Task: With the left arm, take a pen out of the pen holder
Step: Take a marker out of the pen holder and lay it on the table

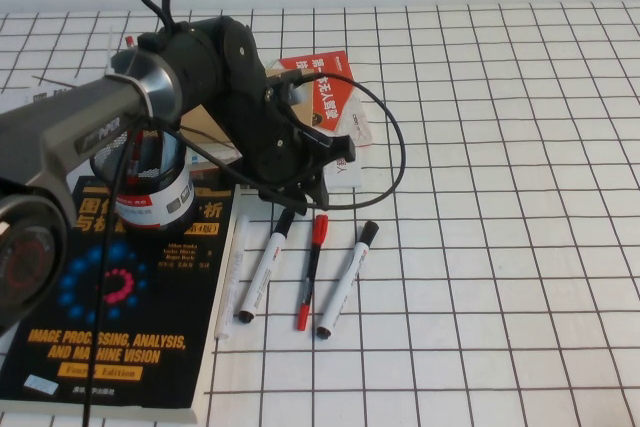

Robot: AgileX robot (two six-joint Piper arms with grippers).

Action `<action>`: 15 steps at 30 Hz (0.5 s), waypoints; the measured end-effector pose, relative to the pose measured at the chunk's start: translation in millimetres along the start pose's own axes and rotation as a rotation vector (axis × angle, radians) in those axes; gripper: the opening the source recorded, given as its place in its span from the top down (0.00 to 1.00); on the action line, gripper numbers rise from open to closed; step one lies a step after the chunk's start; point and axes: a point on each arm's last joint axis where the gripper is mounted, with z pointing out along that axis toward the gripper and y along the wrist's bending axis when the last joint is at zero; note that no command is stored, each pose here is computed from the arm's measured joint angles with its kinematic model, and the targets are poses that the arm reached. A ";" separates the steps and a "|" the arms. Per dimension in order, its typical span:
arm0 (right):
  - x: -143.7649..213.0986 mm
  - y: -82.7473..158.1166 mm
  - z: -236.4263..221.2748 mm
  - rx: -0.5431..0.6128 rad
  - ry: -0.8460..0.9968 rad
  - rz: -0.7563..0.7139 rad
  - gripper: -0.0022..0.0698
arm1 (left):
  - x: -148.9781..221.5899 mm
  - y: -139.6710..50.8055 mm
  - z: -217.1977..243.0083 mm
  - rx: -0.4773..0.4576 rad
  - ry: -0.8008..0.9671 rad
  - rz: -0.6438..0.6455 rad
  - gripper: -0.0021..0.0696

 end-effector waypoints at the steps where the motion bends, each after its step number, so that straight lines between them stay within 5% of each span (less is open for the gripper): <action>1: 0.0 0.0 0.0 0.000 0.000 0.000 0.99 | 0.2 0.0 0.0 0.000 0.002 0.000 0.71; 11: 0.0 0.0 0.0 0.000 0.000 0.000 0.99 | 2.0 1.5 -1.0 -0.020 0.020 0.008 0.66; 15: 0.0 0.0 0.0 0.000 0.000 0.000 0.99 | 5.0 -7.2 -20.6 -0.103 -0.038 0.127 0.66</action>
